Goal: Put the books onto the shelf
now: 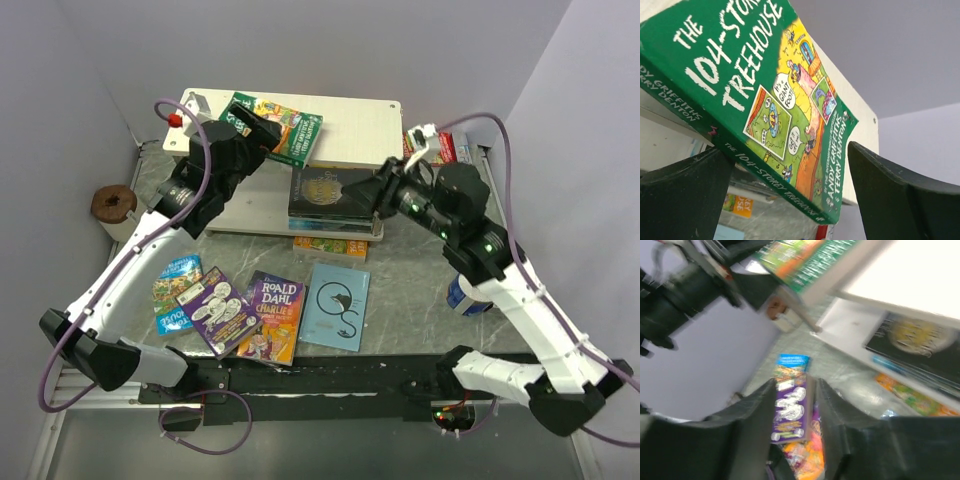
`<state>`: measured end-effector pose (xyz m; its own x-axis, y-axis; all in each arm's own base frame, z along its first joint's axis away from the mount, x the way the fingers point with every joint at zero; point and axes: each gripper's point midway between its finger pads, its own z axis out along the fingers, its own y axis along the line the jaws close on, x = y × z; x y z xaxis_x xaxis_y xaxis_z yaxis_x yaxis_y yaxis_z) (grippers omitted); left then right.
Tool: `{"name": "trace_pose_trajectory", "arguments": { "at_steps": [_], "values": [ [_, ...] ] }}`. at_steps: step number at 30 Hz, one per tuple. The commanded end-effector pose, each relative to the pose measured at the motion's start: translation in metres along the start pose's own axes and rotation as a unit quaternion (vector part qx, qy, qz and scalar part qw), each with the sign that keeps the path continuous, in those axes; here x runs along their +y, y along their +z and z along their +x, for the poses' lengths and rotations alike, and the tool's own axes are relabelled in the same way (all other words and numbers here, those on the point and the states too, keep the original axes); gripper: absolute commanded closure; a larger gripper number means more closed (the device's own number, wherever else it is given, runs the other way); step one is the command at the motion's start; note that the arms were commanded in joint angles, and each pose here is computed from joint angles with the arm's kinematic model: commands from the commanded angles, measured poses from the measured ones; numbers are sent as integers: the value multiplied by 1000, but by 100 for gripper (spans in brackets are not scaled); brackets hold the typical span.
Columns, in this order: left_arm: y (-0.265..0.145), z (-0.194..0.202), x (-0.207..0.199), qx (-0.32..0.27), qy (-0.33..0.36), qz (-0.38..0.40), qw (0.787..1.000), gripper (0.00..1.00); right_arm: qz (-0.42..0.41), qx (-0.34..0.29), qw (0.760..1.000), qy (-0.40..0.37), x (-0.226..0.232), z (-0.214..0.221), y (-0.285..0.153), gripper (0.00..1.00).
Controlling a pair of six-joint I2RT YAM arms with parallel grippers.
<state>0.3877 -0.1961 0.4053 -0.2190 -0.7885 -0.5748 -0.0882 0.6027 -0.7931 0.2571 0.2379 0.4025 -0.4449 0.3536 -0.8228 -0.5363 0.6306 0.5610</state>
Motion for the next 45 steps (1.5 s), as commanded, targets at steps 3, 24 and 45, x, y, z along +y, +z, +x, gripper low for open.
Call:
{"name": "trace_pose_trajectory", "arguments": {
  "at_steps": [3, 24, 45],
  "values": [
    [-11, 18, 10, 57, 83, 6, 995, 8, -75, 33, 997, -6, 38, -12, 26, 77],
    [-51, 3, 1, 43, 96, 77, 992, 18, -29, 108, 994, -5, 24, 3, 115, 100],
    [-88, -104, 4, -144, 146, 52, 977, 14, -16, 73, 997, -33, 12, -27, 115, 98]
  ]
}}
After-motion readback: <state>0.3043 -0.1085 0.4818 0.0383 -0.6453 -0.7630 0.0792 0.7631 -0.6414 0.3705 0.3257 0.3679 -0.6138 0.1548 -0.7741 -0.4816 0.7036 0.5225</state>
